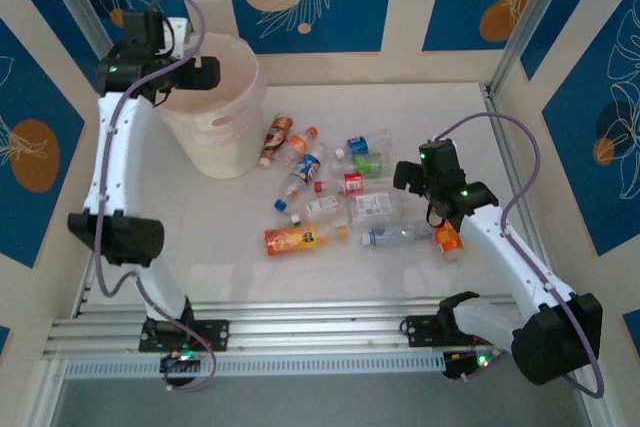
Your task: Put the plastic bottles in the bin
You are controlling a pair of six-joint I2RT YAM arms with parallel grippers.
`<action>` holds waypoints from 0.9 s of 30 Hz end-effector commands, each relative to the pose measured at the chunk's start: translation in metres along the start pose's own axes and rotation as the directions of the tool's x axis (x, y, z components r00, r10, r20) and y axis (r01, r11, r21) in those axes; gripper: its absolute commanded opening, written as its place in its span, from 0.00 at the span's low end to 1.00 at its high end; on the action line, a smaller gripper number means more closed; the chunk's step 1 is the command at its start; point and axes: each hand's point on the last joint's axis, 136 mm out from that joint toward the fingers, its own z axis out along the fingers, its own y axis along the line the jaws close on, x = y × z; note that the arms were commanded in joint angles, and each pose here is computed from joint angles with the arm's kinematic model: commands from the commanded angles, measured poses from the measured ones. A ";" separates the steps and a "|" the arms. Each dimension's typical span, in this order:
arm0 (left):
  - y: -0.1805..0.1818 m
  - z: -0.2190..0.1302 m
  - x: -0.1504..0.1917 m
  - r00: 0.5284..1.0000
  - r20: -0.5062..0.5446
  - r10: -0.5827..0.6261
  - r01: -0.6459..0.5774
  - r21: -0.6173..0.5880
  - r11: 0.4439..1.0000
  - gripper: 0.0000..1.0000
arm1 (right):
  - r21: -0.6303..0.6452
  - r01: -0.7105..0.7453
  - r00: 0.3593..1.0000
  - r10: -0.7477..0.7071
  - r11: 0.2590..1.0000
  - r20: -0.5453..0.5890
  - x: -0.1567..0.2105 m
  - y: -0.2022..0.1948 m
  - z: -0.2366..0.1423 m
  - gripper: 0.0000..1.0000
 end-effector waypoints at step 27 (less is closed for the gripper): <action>-0.170 -0.040 0.178 0.971 -0.108 0.212 -0.186 0.213 0.959 0.94 | 0.001 -0.091 0.996 0.091 0.996 0.019 -0.008 0.001 -0.009 0.99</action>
